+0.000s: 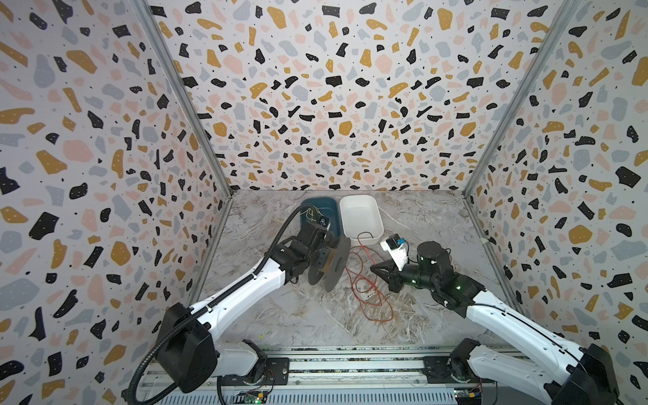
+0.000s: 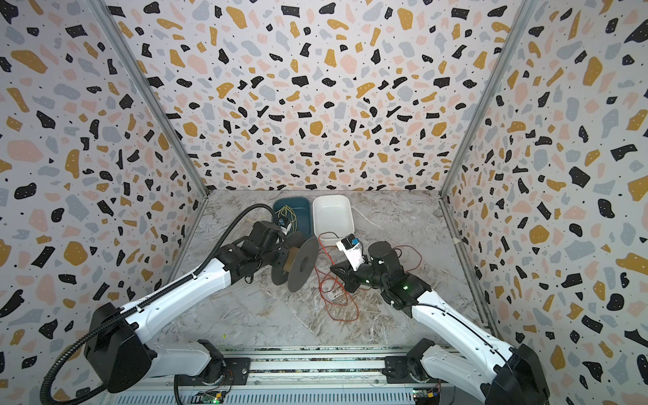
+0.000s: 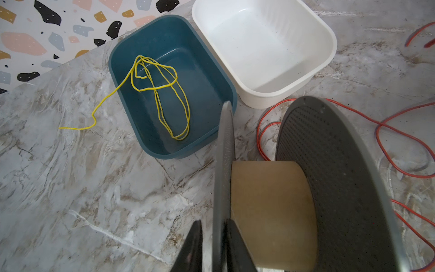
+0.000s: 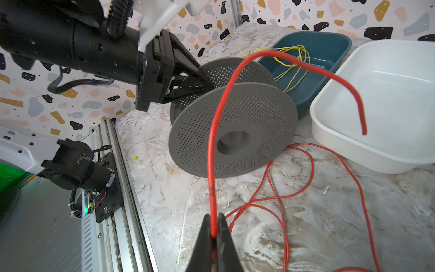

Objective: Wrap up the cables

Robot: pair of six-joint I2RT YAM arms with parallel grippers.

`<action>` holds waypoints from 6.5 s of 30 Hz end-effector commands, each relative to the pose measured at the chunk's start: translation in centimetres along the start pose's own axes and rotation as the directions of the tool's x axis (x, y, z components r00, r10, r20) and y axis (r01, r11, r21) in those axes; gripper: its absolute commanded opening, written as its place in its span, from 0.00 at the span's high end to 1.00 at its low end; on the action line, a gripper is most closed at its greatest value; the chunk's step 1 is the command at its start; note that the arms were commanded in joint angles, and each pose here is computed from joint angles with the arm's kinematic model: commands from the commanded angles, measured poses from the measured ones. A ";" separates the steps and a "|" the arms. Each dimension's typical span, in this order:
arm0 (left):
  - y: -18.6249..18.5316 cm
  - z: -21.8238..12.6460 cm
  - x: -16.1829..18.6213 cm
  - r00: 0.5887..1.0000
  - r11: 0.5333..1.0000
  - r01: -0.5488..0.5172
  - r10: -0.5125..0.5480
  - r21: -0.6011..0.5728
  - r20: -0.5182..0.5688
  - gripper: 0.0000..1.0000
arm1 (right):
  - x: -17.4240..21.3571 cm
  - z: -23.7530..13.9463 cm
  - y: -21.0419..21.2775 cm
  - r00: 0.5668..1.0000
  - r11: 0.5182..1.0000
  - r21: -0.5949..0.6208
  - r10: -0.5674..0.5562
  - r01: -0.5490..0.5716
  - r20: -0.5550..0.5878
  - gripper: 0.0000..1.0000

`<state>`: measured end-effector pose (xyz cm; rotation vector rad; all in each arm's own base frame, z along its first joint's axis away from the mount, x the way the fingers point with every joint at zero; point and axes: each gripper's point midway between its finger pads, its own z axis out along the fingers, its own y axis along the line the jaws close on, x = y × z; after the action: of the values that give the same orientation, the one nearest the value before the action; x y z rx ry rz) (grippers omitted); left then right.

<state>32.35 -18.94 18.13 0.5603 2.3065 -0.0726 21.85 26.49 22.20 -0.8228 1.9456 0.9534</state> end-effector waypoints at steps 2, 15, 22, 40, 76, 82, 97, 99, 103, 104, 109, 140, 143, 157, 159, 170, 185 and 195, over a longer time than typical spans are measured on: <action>0.0 -0.9 -1.2 0.999 1.000 -0.001 0.000 0.020 0.036 0.78 | -2.3 -0.7 1.1 0.998 0.998 -0.036 -0.044 0.046 0.054 1.00; 0.4 -4.0 -3.4 0.989 0.999 0.027 -0.033 0.041 0.144 0.42 | -3.8 -1.1 2.9 0.996 0.989 -0.130 -0.057 0.066 0.072 1.00; 1.1 -7.5 -5.4 0.968 0.999 0.003 -0.012 0.038 0.252 0.21 | -4.8 -0.8 5.1 0.997 0.960 -0.268 -0.072 0.079 0.037 1.00; 0.0 -11.3 -8.4 0.829 0.973 -0.231 0.192 0.010 0.526 0.09 | -9.1 -2.9 8.0 0.999 0.864 -0.502 -0.028 0.034 0.020 1.00; -3.2 -12.4 -13.0 0.702 0.936 -0.342 0.195 0.085 0.685 0.69 | -10.4 0.2 7.1 0.996 0.760 -0.645 0.035 -0.080 -0.083 1.00; -2.6 -12.6 -12.7 0.705 0.944 -0.324 0.200 0.057 0.680 0.88 | -11.0 0.3 6.3 0.997 0.773 -0.629 0.043 -0.078 -0.071 1.00; -0.8 -10.2 -11.6 0.897 0.989 -0.067 0.002 0.132 0.443 1.00 | -12.7 -0.8 1.6 0.998 0.980 -0.197 -0.002 0.015 0.067 0.36; -0.4 -10.1 -11.5 0.911 0.991 -0.017 -0.038 0.130 0.410 1.00 | -12.5 -0.9 1.9 0.995 0.993 -0.107 -0.049 0.058 0.089 0.29; -0.1 -10.2 -11.8 0.925 0.989 0.050 -0.097 0.136 0.367 1.00 | -11.6 -0.7 2.8 0.986 0.994 0.022 -0.113 0.111 0.125 0.27; -0.1 -10.3 -11.8 0.927 0.988 0.068 -0.115 0.141 0.358 1.00 | -11.2 -0.6 3.0 0.982 0.992 0.051 -0.125 0.119 0.138 0.27; 0.1 -10.1 -11.6 0.931 0.980 0.136 -0.177 0.146 0.319 1.00 | -10.2 0.0 3.3 0.967 0.980 0.161 -0.152 0.120 0.205 0.29; -0.1 -10.4 -8.6 0.939 0.955 0.246 -0.277 0.165 0.204 1.00 | -12.3 3.7 1.4 0.942 0.910 0.390 -0.244 0.141 0.229 1.00; -0.3 -9.9 -7.4 0.945 0.957 0.239 -0.268 0.165 0.186 1.00 | -12.3 3.4 0.7 0.937 0.910 0.375 -0.272 0.177 0.219 1.00; -1.5 -8.4 -3.7 0.949 0.949 0.222 -0.263 0.226 0.174 0.81 | -8.2 2.8 -2.7 0.938 0.948 0.187 -0.292 0.258 0.186 1.00; -1.5 -8.2 -3.4 0.951 0.950 0.221 -0.261 0.222 0.166 0.81 | -7.7 3.1 -2.7 0.942 0.950 0.177 -0.289 0.259 0.172 1.00; -0.1 -10.1 -3.6 0.938 0.966 0.183 -0.226 0.181 0.263 0.31 | -8.7 2.1 -0.6 0.952 0.962 0.093 -0.268 0.257 0.148 1.00; 1.3 -13.2 -4.3 0.901 0.987 0.090 -0.137 0.132 0.412 0.13 | -8.1 1.7 6.0 0.982 0.955 -0.231 -0.176 0.189 0.074 1.00; 0.4 -12.3 -1.7 0.887 0.977 0.096 -0.171 0.192 0.430 0.09 | -6.2 1.4 9.8 0.988 0.904 -0.401 -0.136 0.152 0.067 1.00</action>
<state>25.65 -16.19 27.26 0.4227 1.9624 -0.3699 19.18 33.73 28.35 -1.1395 1.7144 1.2117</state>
